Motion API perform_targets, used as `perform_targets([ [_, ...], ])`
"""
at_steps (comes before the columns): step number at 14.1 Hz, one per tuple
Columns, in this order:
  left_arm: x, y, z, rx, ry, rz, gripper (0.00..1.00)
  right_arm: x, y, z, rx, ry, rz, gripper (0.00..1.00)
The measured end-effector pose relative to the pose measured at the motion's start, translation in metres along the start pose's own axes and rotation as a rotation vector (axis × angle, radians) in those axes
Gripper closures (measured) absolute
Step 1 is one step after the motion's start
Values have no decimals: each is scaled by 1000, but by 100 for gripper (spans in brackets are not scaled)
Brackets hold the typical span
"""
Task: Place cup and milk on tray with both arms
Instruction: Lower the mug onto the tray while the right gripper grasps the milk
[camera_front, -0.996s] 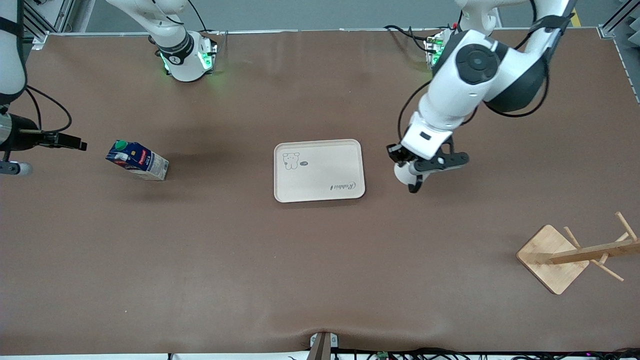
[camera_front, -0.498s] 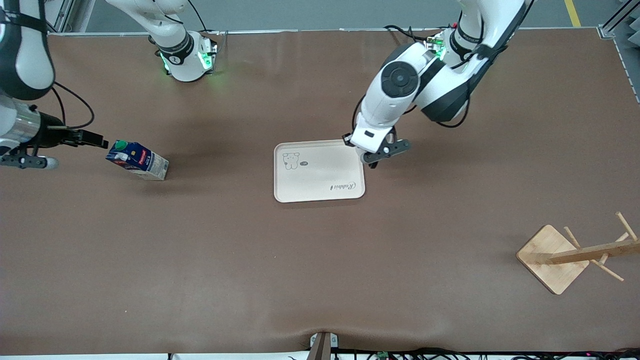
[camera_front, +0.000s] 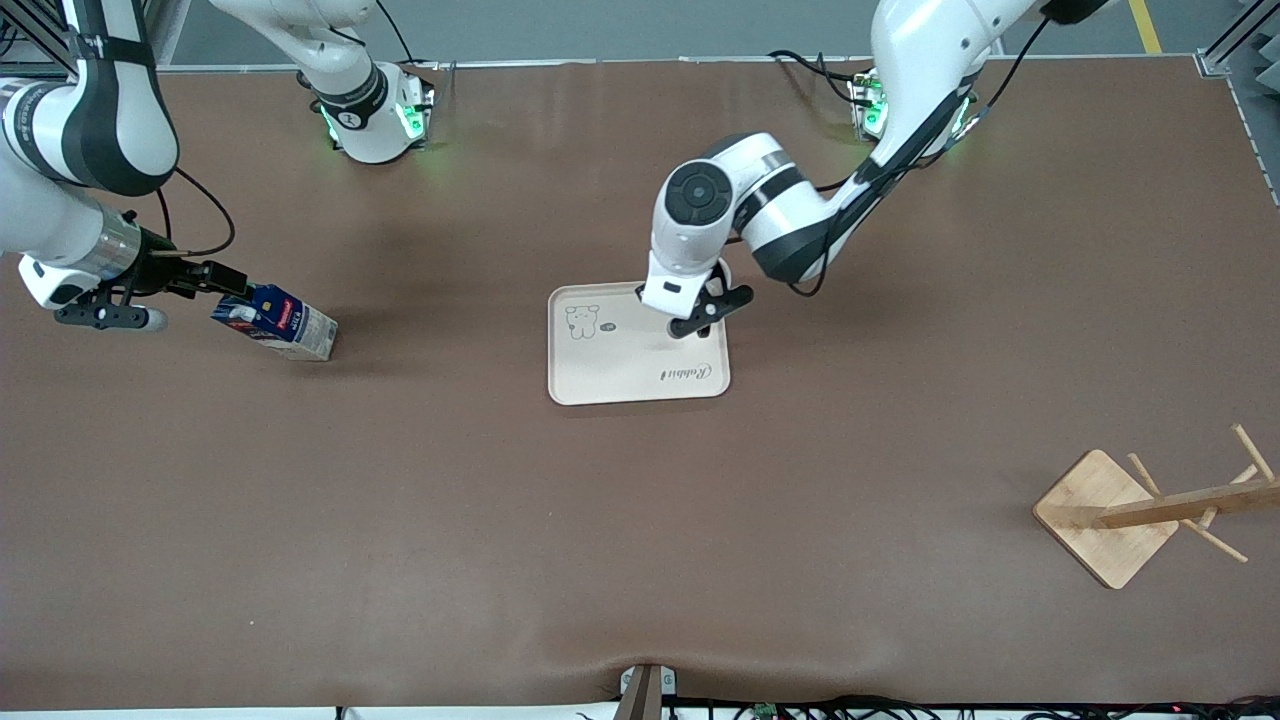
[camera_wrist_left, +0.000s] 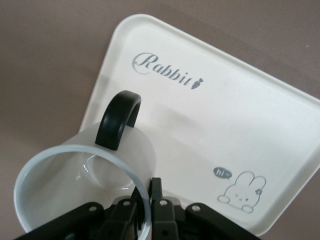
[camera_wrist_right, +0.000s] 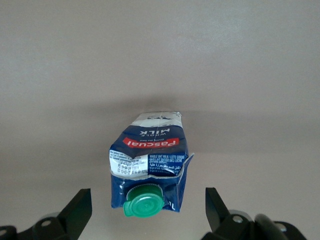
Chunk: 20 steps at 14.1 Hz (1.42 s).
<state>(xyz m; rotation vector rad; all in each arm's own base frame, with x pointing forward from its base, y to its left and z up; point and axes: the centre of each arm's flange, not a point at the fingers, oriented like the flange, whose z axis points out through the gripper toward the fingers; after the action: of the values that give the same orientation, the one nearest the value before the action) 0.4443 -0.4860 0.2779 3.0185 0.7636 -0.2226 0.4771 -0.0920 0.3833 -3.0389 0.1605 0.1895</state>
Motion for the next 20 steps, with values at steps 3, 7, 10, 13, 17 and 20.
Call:
perform_targets([
  [3,9,10,25,6,5,-14,92,0,-3,11,-7,31,-3,0],
  [7,20,8,42,29,10,-27,92,-4,-4,28,-9,67,17,0],
  [10,25,12,40,22,28,-30,86,-13,-2,55,-16,96,27,4],
  [13,46,22,7,-24,59,-55,54,-17,-2,58,-16,92,33,26],
  [17,96,8,-109,5,147,-29,16,-17,-6,52,-7,35,34,26],
  [20,152,-34,-171,60,176,41,0,-7,-21,23,2,6,42,33],
])
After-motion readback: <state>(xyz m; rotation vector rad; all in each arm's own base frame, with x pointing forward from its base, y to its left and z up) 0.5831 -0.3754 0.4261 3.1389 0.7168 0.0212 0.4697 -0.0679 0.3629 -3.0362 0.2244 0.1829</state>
